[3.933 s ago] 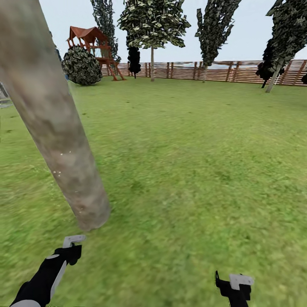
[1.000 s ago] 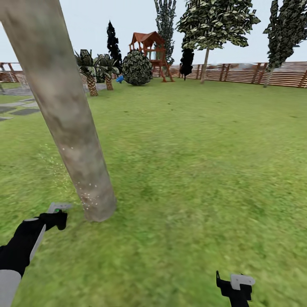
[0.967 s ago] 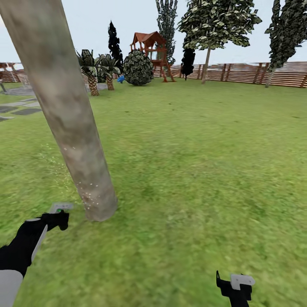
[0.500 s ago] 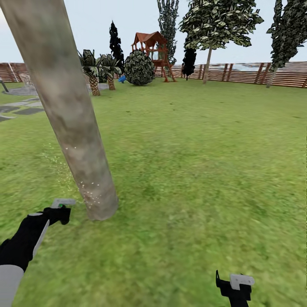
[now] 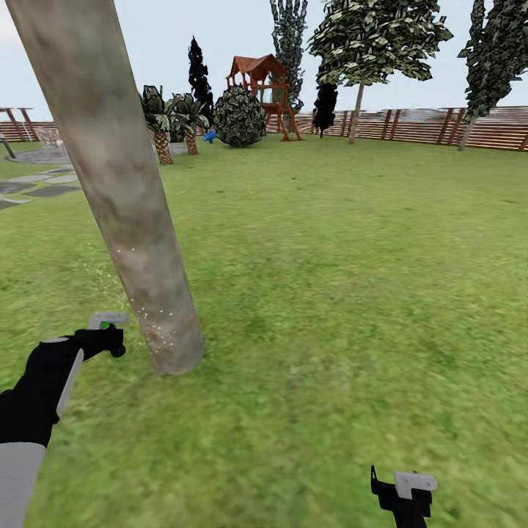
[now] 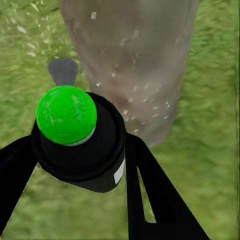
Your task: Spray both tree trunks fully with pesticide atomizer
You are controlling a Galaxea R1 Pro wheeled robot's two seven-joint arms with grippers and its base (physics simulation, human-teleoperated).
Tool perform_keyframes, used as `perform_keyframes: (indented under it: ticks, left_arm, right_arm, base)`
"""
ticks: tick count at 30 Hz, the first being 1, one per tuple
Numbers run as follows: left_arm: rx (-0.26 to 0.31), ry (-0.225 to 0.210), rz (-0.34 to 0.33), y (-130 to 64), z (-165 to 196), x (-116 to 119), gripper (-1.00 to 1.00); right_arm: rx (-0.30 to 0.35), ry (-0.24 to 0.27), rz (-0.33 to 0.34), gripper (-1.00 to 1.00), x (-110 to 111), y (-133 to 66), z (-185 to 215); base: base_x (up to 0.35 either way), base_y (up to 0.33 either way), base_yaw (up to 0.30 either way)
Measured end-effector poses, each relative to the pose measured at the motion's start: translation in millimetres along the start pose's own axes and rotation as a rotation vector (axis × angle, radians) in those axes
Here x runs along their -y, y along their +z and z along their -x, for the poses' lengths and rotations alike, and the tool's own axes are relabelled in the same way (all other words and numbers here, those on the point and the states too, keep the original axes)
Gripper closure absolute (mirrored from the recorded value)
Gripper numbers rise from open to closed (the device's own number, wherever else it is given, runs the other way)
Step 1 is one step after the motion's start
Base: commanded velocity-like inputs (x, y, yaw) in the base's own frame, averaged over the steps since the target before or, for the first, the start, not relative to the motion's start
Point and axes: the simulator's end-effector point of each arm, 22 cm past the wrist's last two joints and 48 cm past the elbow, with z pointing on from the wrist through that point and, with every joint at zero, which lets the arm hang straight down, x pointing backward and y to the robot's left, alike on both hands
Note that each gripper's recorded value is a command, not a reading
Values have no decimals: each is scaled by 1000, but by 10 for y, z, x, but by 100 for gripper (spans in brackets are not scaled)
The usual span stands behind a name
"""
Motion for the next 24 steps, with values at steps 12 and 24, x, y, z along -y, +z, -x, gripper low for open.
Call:
perform_keyframes:
  ticks: [12, 24]
  left_arm:
    - [-7, 12, -2, -207, 202, 87, 100]
    - [-9, 9, 3, -208, 203, 63, 100]
  right_arm:
    - [2, 1, -4, -100, 19, 4, 5]
    - [2, 0, -2, -100, 5, 2, 6]
  base:
    - [0, -156, 63]
    - [118, -253, 46]
